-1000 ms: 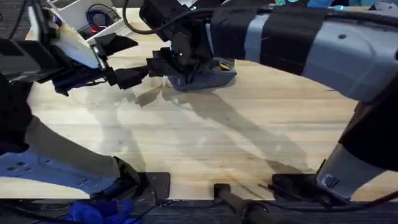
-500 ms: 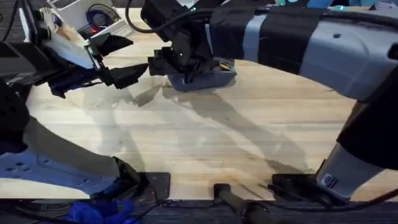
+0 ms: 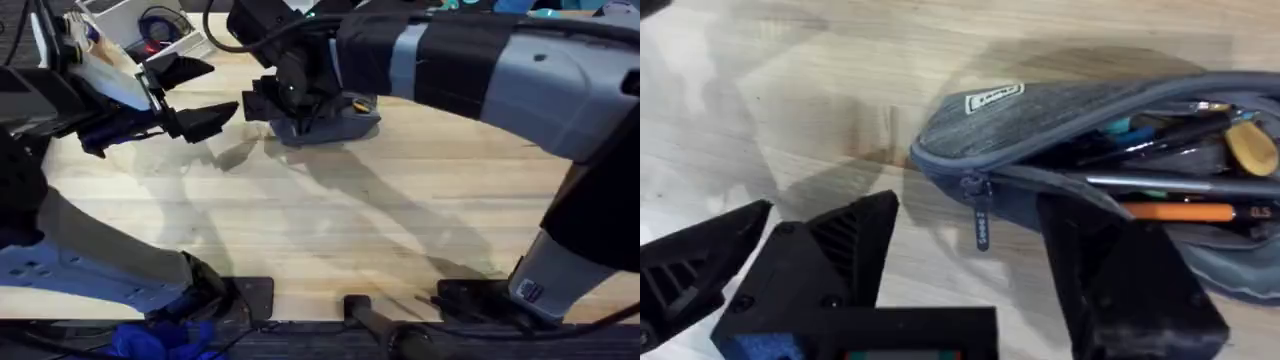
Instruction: Unzip the bag, pick up the pens from the table one at a time and place them inside, then zip the bag closed.
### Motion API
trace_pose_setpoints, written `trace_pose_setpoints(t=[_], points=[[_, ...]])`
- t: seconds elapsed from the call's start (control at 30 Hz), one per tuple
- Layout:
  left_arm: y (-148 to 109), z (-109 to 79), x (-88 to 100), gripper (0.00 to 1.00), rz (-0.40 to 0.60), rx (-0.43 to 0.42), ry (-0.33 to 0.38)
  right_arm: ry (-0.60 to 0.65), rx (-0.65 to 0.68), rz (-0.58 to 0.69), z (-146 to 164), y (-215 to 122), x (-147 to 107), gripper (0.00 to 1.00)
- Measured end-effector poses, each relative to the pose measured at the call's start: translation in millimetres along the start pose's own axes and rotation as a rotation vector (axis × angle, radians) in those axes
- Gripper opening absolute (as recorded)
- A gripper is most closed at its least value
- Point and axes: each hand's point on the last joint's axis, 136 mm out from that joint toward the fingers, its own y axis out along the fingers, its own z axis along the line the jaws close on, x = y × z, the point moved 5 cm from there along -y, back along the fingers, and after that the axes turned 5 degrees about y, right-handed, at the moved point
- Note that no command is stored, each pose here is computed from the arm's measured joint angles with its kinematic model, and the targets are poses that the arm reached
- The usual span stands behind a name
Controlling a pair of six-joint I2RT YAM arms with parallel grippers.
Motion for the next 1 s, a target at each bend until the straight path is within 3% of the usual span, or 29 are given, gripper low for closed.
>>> trace_pose_setpoints(t=[0.27, 0.7, 1.0], points=[[0, 0.0, 0.0, 0.993, 0.000, 0.000, -0.001, -0.007, -0.036, 0.026, -4, 18, -7, 0.757], [0, 0.0, 0.0, 0.993, 0.000, 0.000, 0.000, -0.008, -0.054, 0.007, -6, 18, -5, 0.564], [0, 0.0, 0.0, 0.994, 0.000, 0.000, 0.000, -0.008, -0.055, 0.005, -6, 19, -4, 0.540]])
